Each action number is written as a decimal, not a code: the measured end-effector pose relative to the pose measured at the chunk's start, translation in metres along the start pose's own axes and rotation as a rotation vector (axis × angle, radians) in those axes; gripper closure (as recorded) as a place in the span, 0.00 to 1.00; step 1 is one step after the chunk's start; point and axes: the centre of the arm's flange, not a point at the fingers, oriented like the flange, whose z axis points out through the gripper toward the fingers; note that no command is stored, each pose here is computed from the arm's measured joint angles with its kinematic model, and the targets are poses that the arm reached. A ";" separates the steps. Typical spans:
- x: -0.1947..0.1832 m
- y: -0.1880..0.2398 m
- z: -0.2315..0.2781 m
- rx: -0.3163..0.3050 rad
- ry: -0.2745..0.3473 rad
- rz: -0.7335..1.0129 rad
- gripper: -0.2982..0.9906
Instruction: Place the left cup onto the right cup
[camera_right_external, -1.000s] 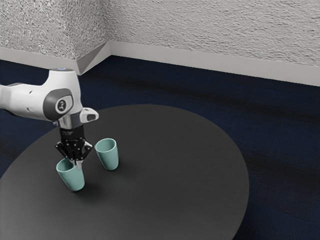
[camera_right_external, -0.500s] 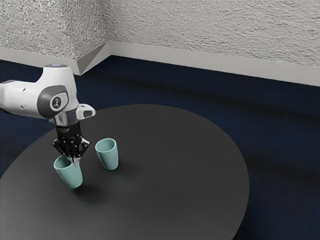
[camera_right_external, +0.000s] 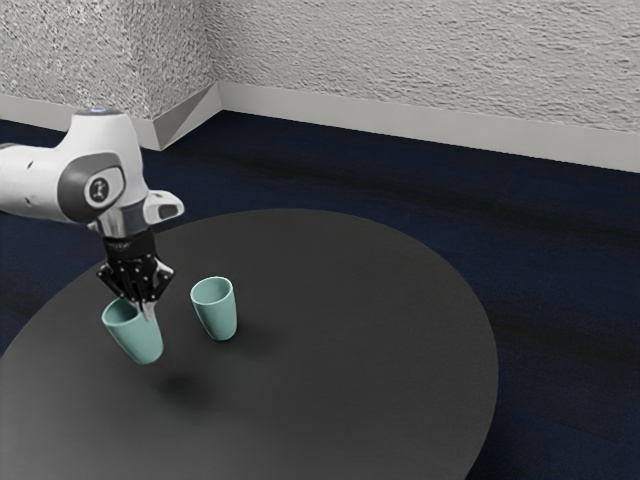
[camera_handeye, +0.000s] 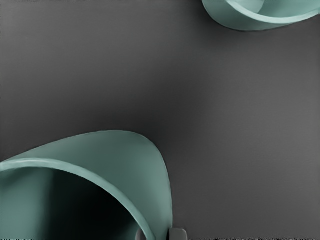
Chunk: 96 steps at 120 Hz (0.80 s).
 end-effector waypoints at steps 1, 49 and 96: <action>0.000 0.000 -0.001 0.000 0.001 0.000 0.84; -0.014 0.003 -0.023 0.007 0.022 0.013 0.84; -0.023 0.007 -0.049 0.026 0.064 0.023 0.84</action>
